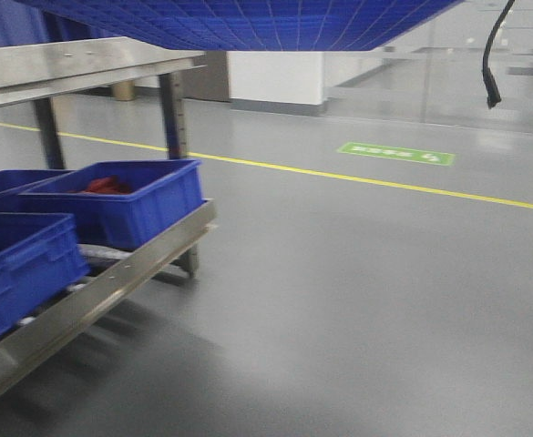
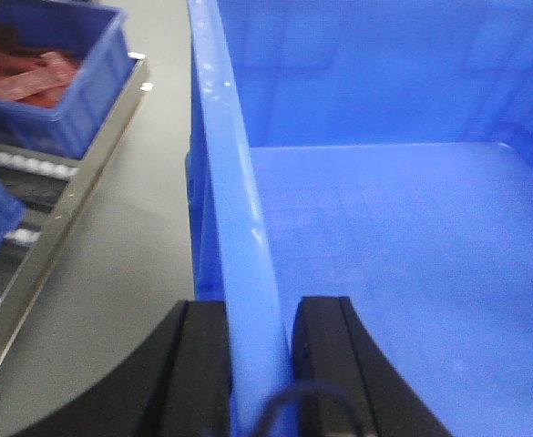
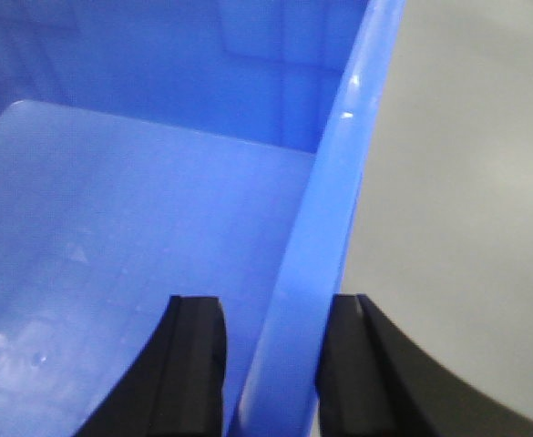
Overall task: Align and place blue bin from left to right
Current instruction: 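Drive up to the other rack of blue bins holding the bin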
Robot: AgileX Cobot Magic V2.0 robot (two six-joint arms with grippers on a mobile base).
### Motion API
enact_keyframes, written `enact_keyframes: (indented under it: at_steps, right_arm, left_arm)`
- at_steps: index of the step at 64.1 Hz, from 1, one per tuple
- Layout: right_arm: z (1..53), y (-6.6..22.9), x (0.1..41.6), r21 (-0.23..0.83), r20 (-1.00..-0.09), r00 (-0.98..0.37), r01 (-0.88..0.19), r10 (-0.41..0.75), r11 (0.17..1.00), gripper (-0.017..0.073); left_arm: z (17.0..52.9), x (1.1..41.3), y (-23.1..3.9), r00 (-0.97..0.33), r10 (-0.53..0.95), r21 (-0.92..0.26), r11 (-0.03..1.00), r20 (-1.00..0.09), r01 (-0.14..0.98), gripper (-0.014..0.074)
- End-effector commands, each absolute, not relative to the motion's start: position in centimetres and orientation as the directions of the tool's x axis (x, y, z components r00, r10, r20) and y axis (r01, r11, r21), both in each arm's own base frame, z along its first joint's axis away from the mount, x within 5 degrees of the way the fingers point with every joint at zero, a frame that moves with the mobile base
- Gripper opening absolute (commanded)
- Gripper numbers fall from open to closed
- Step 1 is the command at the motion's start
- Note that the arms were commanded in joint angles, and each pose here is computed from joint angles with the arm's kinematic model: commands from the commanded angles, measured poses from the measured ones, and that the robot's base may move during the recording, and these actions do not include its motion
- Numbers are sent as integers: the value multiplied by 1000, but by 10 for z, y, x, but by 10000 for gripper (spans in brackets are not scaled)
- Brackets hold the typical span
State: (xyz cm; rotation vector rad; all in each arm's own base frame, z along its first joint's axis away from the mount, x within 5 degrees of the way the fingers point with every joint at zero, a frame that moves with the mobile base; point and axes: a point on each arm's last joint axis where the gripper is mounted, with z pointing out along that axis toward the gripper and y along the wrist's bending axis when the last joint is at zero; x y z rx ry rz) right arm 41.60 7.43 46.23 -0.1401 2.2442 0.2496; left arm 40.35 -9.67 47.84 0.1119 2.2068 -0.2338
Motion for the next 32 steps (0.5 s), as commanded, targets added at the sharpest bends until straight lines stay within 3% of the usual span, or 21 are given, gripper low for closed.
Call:
enact_keyframes:
  at_steps: [1, 32]
  right_arm:
    - [481, 82, 414, 193, -847, -530, -224, 47, 955, -70]
    - [481, 82, 414, 193, -847, -530, -224, 47, 955, -70]
  left_arm:
    - [506, 384, -116, -521, -37, -225, 927, -852, 301, -111]
    - [506, 384, -116, -521, -37, -225, 927, -852, 301, -111]
